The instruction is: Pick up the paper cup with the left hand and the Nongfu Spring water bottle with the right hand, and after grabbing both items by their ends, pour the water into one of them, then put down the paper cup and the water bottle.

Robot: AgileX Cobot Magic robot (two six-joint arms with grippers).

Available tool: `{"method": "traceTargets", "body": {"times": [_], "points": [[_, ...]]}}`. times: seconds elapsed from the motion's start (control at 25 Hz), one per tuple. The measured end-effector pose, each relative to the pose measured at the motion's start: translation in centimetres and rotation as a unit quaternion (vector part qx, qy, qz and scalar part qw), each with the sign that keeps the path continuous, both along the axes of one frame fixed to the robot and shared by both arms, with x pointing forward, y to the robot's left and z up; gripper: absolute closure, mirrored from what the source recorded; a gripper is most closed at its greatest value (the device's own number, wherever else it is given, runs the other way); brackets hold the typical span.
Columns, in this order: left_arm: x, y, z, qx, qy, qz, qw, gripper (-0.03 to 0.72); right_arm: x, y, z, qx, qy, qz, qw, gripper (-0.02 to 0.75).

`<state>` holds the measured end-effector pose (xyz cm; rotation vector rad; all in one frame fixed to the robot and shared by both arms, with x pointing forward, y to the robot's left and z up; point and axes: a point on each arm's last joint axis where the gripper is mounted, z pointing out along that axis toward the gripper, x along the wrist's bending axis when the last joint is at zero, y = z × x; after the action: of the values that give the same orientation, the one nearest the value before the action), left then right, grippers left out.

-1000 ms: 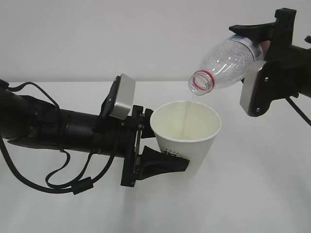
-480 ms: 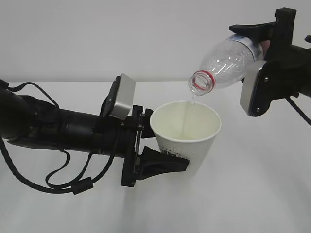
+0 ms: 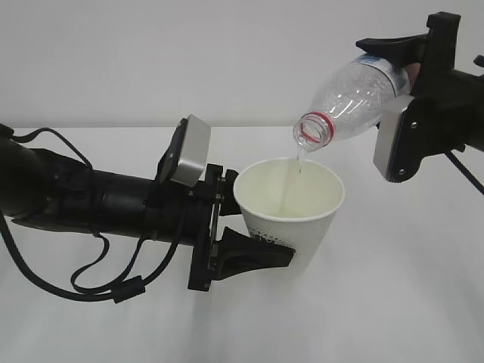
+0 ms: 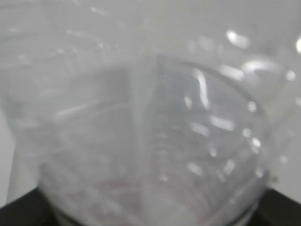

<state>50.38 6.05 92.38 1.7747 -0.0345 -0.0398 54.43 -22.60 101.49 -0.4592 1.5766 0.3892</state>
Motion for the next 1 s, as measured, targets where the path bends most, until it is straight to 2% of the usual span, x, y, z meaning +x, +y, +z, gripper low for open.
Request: {"method": "traceTargets", "body": {"times": [1.0], "points": [[0.0,0.0,0.0,0.0,0.0,0.0,1.0,0.164,-0.01,0.02,0.05,-0.003,-0.005,0.002,1.0,0.234]]}}
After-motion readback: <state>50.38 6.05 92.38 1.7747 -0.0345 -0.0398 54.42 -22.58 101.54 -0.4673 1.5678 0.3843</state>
